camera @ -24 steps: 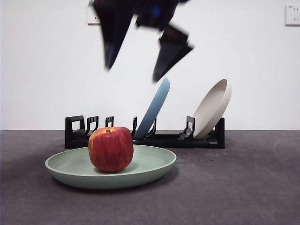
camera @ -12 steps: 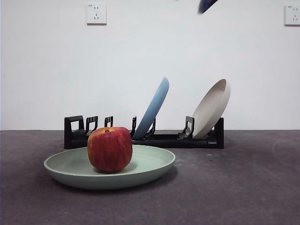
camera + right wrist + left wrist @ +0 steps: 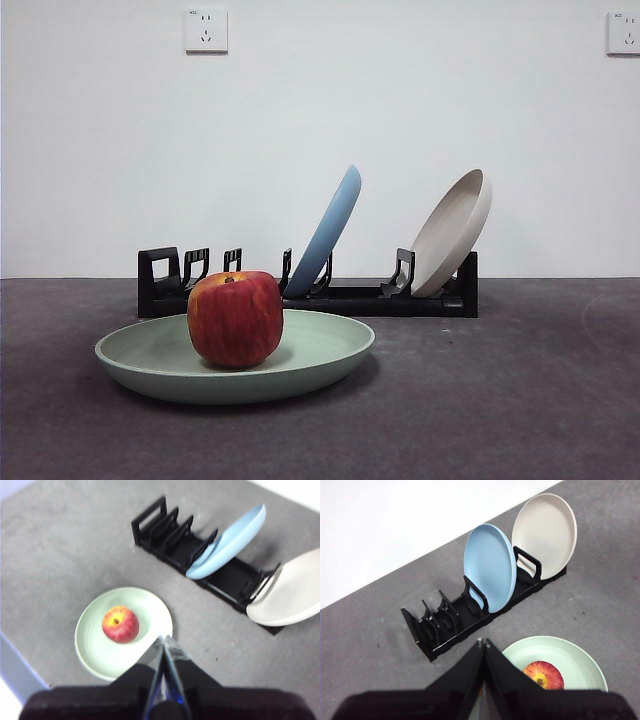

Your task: Take the green plate from the plate rack,put the plate on the table,take the apple from the table,put the apple in the plate

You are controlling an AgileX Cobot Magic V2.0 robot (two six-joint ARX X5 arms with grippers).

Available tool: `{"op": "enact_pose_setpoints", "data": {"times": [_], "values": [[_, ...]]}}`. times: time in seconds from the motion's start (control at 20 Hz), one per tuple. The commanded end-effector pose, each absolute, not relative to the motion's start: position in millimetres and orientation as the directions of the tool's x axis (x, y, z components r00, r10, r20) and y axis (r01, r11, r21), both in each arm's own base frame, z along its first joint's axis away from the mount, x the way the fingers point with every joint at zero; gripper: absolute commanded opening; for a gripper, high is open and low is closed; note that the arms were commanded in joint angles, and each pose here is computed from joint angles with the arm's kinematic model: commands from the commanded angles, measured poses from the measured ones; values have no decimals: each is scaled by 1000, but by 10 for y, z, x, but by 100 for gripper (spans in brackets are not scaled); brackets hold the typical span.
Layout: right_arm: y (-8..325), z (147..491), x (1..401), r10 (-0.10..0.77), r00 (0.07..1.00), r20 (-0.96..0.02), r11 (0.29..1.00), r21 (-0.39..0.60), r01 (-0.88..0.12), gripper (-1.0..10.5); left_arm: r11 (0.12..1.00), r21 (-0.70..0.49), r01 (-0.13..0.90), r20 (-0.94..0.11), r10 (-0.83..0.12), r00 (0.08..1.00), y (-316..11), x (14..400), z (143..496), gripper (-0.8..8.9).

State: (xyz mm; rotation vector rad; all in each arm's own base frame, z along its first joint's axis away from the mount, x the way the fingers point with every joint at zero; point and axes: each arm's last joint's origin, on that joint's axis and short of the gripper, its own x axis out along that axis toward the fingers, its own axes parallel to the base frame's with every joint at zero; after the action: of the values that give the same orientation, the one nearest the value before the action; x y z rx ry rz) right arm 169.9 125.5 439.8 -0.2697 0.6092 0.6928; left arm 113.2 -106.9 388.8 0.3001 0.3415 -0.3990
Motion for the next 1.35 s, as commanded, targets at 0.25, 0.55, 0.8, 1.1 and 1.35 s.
{"op": "enact_pose_setpoints", "data": {"times": [0.25, 0.55, 0.8, 1.1, 1.35], "values": [[1129, 3529, 1574, 480, 722, -498, 831, -5, -556, -17, 899, 175, 401, -269, -349, 898, -938, 1028, 3371, -9], [1005, 2696, 1372, 423, 807, -412, 892, 32, -451, -17, 933, 37, 359, -288, -334, 897, -839, 941, 2563, -9], [967, 2548, 1303, 404, 839, -364, 908, 50, -415, -16, 933, -4, 361, -274, -348, 897, -852, 947, 2446, -4], [966, 2548, 1302, 403, 839, -365, 910, 62, -410, -16, 932, 7, 361, -285, -344, 895, -849, 945, 2435, -3], [966, 2548, 1302, 403, 839, -365, 910, 62, -410, -16, 932, 13, 361, -295, -342, 892, -846, 943, 2424, -3]]}}
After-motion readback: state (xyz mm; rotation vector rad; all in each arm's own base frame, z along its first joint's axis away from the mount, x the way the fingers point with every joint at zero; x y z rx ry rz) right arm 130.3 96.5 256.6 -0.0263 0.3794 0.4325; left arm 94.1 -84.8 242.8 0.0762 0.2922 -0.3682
